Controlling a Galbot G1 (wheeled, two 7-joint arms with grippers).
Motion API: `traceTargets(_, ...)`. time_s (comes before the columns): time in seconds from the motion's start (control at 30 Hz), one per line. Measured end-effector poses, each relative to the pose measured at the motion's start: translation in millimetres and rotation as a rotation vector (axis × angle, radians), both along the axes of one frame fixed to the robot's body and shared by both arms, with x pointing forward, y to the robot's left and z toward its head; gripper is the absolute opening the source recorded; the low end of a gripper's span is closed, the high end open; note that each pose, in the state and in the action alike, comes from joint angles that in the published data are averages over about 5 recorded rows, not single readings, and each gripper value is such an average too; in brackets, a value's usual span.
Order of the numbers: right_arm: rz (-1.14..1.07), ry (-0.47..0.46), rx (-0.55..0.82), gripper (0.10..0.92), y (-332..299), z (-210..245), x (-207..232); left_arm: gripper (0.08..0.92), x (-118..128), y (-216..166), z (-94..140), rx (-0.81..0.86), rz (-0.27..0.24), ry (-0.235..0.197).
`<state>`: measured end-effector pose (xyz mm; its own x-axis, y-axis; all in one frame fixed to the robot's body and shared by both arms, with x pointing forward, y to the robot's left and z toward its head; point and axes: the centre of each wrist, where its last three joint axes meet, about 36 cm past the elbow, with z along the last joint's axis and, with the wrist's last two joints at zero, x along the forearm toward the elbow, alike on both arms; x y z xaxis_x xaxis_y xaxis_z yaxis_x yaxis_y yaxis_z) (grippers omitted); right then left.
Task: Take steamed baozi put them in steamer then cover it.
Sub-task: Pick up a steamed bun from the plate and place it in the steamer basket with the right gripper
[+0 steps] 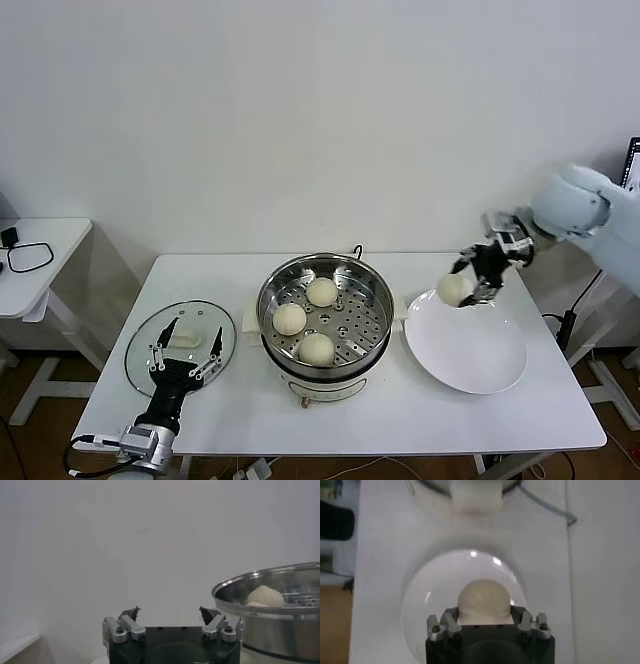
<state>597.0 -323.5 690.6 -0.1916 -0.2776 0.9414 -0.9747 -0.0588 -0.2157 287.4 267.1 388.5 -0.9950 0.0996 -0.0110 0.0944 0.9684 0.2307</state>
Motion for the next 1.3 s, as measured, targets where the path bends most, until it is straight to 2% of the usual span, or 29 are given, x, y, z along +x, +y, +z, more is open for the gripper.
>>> traceTargets(0.3, 0.070, 0.044, 0.013, 0.704, 83, 22, -4, 0.823, 3, 3, 2, -0.008, 0.005, -0.011)
traceTargets(0.7, 0.152, 0.096, -0.077, 0.704, 170, 3, 6, 0.823, 6, 14, -2, -0.009, 0.028, -0.001)
traceTargets(1.0, 0.178, 0.119, -0.138, 0.704, 200, -32, 18, 0.823, 6, 23, -6, -0.003, 0.045, 0.011)
traceTargets(1.3, 0.166, 0.133, -0.178, 0.704, 205, -63, 29, 0.823, 7, 29, -9, 0.001, 0.055, 0.017)
